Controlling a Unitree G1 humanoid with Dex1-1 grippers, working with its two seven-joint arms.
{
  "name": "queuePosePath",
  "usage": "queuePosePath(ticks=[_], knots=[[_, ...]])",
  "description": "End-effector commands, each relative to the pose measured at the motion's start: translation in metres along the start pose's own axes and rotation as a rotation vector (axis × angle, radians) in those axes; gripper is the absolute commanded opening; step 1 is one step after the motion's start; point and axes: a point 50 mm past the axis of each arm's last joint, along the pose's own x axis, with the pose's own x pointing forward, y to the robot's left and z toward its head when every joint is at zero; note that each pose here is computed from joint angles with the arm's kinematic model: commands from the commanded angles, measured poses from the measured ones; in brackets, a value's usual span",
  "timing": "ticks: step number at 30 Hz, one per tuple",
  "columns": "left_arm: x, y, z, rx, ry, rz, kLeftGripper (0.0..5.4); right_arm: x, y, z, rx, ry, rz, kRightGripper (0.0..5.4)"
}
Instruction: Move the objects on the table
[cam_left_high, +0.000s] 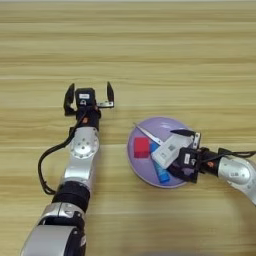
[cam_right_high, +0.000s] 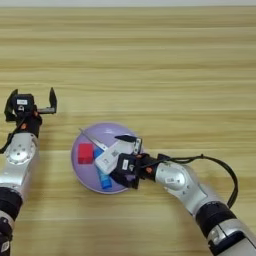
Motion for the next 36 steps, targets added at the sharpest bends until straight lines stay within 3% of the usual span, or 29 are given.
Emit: queuePosePath(ticks=[1,15,30,36], knots=[[0.0023,-0.0037,0.0029,0.007,-0.001,-0.005,5.40,-0.0003,0.0077,-0.0056,0.016,0.032,0.037,4.66],[0.0024,-0.0040,0.0033,0.007,-0.002,-0.004,5.40,0.0000,0.0087,-0.0064,0.036,0.023,0.038,3.14],[0.0025,-0.0048,0.0033,0.008,-0.001,-0.004,5.40,-0.0006,0.0036,-0.0046,0.045,0.004,-0.008,2.02],[0.0025,-0.0050,0.0034,0.008,-0.001,-0.004,5.40,-0.0012,-0.0003,-0.0026,0.073,-0.013,-0.040,1.50]])
